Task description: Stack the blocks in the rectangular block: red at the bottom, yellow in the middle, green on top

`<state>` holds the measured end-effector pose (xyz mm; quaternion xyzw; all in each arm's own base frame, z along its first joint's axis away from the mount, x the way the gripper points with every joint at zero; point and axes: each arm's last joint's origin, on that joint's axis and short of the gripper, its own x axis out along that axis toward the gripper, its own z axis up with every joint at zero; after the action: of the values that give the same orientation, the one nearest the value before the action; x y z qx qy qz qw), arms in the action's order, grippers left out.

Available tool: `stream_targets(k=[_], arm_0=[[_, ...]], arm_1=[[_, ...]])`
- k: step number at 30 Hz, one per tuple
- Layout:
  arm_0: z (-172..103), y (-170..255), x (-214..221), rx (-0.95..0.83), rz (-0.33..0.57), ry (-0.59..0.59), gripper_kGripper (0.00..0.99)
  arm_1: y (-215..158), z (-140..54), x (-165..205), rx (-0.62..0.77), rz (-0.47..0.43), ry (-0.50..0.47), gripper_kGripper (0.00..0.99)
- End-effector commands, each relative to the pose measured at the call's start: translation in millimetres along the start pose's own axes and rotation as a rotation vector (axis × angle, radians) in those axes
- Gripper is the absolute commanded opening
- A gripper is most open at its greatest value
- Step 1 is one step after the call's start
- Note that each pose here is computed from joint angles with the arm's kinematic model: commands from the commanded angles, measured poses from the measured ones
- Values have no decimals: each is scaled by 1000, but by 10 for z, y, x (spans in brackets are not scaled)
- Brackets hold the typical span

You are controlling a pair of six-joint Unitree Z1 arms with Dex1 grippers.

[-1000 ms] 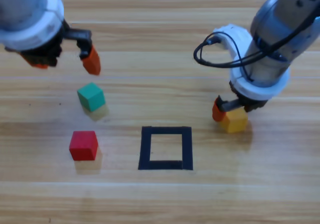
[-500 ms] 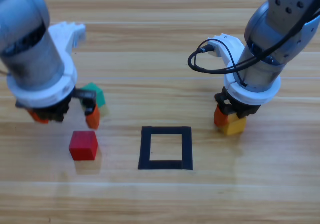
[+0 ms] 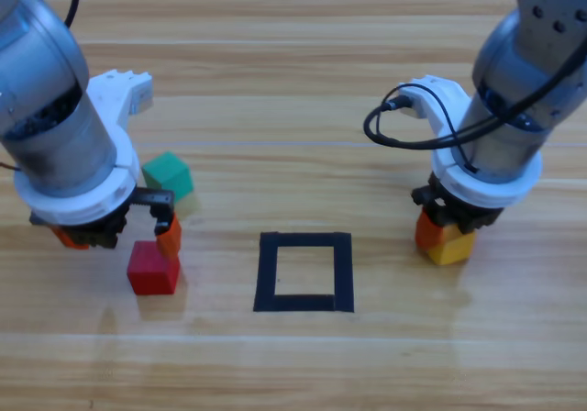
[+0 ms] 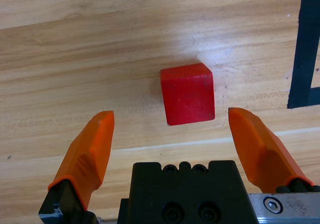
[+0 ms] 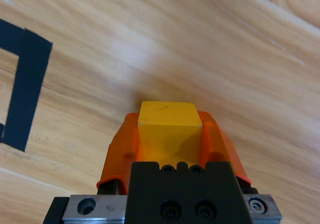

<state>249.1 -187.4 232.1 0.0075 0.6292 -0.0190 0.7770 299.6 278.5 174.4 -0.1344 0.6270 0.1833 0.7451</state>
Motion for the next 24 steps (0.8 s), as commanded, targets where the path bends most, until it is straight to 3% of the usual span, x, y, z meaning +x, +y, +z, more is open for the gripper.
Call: stream_targets(k=[1, 24], arm_0=[[19, 21, 189, -26, 20, 21, 973], [19, -31, 532, -35, 40, 34, 959]], arm_1=[[-160, -115, -259, 39, -9, -23, 0], [-190, -273, -531, 82, -25, -74, 0]])
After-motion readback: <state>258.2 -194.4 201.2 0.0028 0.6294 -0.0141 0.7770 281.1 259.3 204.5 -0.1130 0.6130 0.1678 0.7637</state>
